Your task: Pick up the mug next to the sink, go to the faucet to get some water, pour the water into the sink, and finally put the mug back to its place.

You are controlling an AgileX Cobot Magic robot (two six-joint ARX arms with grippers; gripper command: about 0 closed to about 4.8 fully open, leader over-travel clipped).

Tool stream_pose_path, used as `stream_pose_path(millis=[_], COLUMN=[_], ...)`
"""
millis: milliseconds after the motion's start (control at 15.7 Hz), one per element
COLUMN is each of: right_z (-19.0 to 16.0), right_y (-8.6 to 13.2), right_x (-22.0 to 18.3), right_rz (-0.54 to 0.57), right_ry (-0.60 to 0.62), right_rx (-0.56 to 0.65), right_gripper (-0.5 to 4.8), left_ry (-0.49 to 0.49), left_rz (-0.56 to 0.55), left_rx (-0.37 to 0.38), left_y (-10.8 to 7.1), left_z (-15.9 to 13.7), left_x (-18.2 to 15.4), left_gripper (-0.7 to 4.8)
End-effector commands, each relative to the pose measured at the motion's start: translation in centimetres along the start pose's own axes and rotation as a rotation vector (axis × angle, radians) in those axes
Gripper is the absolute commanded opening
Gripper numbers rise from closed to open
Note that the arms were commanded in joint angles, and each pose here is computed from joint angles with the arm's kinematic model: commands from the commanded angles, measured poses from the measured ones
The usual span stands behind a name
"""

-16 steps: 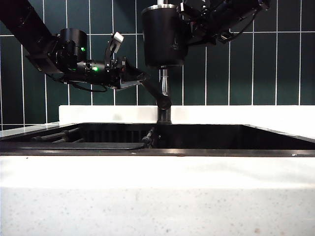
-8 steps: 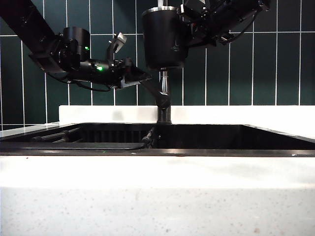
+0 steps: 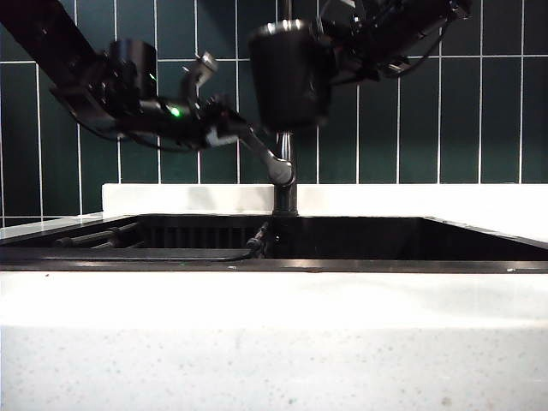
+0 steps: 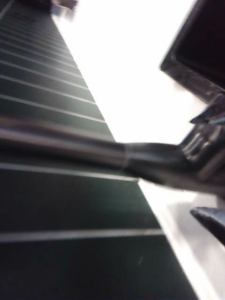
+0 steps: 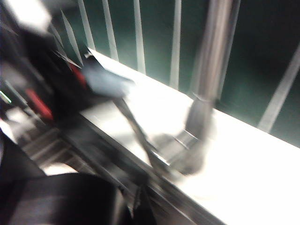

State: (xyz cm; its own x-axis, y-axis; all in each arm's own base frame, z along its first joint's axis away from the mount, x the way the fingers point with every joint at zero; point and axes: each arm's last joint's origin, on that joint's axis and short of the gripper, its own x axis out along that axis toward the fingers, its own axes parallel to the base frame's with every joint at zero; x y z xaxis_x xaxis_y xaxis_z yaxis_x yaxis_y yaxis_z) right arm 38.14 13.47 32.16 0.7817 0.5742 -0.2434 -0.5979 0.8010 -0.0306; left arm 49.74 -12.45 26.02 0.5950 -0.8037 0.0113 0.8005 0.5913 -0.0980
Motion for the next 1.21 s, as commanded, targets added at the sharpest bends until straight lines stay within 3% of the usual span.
stream_pose_path(millis=[64,191,319,447,510,638,829,957,1021,1085,1212], right_z=[1.3,1.7,1.9,1.8,1.3,0.7,0.5,0.4,0.1,0.1,0.0], right_y=[-0.5,-1.4,-2.1,-2.3,-2.3,-2.3,-2.5,-2.5,-2.1,-2.0,-1.7], right_x=[-1.2,-2.2,-2.9,-3.3,-3.4,-3.4,-3.5,-3.6,-3.4,-3.4,-3.4], right_rz=[-0.088,-0.15,-0.224,-0.283,-0.309,-0.316,-0.402,-0.405,-0.411,-0.411,-0.419], right_ry=[-0.022,-0.026,0.001,0.079,0.158,0.237,0.293,0.339,0.403,0.426,0.452], right_rx=[-0.111,-0.13,-0.234,-0.387,-0.486,-0.524,-0.548,-0.636,-0.725,-0.758,-0.794], right_gripper=[-0.01,-0.01,-0.01,-0.01,-0.01,-0.01,-0.01,-0.01,-0.01,-0.01,-0.01], left_ry=[-0.041,-0.043,-0.049,0.007,0.084,0.226,0.385,0.424,0.45,0.463,0.502], left_rz=[-0.091,-0.088,-0.076,-0.047,0.016,0.176,0.238,0.235,0.235,0.233,0.227], left_rx=[-0.068,-0.071,-0.059,-0.053,-0.022,0.031,-0.055,-0.083,-0.101,-0.108,-0.119], left_y=[-1.6,-3.9,-5.3,-6.6,-7.2,-7.8,-8.0,-7.9,-7.9,-8.0,-8.2], left_z=[4.7,9.1,11.8,13.5,13.7,13.3,11.7,10.7,10.2,10.1,9.8], left_x=[-1.6,-3.5,-5.2,-7.1,-8.1,-9.3,-9.9,-10.0,-10.1,-10.1,-10.4], left_gripper=[2.15,2.15,2.15,2.15,2.15,2.14,2.13,2.08,1.7,1.11,0.49])
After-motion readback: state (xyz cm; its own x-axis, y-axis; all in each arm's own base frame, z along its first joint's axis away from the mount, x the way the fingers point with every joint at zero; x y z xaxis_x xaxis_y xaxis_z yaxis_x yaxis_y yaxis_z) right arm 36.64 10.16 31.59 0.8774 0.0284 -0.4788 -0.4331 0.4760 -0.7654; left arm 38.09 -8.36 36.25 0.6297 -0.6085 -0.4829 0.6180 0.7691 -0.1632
